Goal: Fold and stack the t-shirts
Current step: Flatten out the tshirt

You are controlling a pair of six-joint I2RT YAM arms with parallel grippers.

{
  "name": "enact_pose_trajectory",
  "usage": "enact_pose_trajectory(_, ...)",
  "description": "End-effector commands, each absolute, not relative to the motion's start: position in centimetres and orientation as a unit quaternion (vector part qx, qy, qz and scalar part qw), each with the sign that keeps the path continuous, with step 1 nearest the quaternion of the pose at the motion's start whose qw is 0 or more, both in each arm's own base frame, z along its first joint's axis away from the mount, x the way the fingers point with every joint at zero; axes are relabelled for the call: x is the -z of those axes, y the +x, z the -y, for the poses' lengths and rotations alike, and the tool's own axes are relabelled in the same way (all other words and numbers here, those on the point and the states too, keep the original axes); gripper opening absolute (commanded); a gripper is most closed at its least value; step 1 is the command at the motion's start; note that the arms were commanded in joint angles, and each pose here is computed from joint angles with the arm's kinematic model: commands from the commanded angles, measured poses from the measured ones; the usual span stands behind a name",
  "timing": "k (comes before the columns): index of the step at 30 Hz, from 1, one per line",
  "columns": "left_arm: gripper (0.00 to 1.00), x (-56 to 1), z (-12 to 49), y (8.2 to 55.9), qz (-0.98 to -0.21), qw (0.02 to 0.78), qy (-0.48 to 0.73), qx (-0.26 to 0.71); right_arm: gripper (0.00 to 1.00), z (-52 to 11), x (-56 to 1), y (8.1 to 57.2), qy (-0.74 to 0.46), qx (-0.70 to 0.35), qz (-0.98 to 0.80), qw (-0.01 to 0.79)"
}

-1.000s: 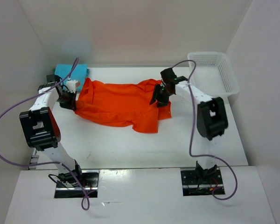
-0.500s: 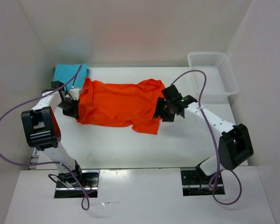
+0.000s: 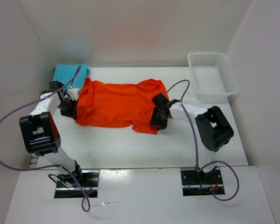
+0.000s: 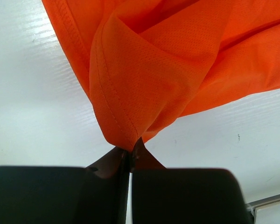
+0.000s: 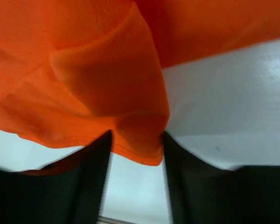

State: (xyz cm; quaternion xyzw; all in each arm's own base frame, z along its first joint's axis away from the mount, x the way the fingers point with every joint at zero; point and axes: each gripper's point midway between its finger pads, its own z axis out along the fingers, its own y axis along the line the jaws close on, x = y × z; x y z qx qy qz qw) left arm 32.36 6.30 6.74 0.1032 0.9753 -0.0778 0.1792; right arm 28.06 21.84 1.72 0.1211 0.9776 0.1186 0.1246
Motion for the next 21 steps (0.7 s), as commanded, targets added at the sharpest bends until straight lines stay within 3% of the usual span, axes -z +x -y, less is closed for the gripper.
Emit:
enact_pose_trajectory(1, 0.00, -7.6, -6.6, 31.9, -0.977, 0.183, 0.094, 0.061, 0.46, -22.6, -0.2, 27.6, 0.117, -0.127, -0.979, 0.111)
enact_pose_trajectory(4, 0.00, -7.5, -7.2, 31.8, -0.977, 0.182, 0.093, 0.055, 0.41, -22.0, 0.9, 26.3, 0.122, -0.122, -0.981, 0.092)
enact_pose_trajectory(8, 0.00, -7.6, -7.0, 31.8, -0.977, 0.184, 0.094, 0.060, 0.00, -22.6, 1.2, 25.4, 0.115, -0.134, -0.981, 0.080)
enact_pose_trajectory(11, 0.00, -7.3, -6.3, 31.9, -0.975, 0.186, 0.096, 0.081, 0.00, -22.1, 1.3, 25.6, 0.115, -0.137, -0.981, 0.079)
enact_pose_trajectory(14, 0.00, -9.2, -6.0, 35.1, -0.966, 0.214, 0.103, 0.104, 0.00, -20.1, -1.9, 31.0, 0.108, -0.134, -0.976, 0.130)
enact_pose_trajectory(15, 0.00, -10.5, -5.7, 36.8, -0.961, 0.228, 0.113, 0.111, 0.00, -20.5, -6.6, 36.3, 0.105, -0.149, -0.964, 0.194)
enact_pose_trajectory(16, 0.00, -10.9, -5.1, 38.0, -0.960, 0.219, 0.113, 0.132, 0.00, -18.9, -7.9, 37.8, 0.107, -0.120, -0.968, 0.192)
enact_pose_trajectory(17, 0.00, -17.2, -4.9, 42.6, -0.933, 0.305, 0.131, 0.140, 0.00, -16.8, -10.7, 40.9, 0.108, -0.094, -0.962, 0.232)
enact_pose_trajectory(18, 0.00, -19.7, -4.7, 44.5, -0.921, 0.335, 0.133, 0.149, 0.00, -16.9, -18.8, 45.6, 0.111, -0.113, -0.933, 0.324)
enact_pose_trajectory(20, 0.00, -29.0, -4.3, 47.7, -0.874, 0.443, 0.137, 0.145, 0.00, -14.4, -24.6, 46.9, 0.125, -0.065, -0.916, 0.376)
enact_pose_trajectory(21, 0.00, -31.3, -4.3, 48.1, -0.862, 0.468, 0.136, 0.138, 0.00, -13.9, -30.9, 47.8, 0.132, -0.074, -0.886, 0.439)
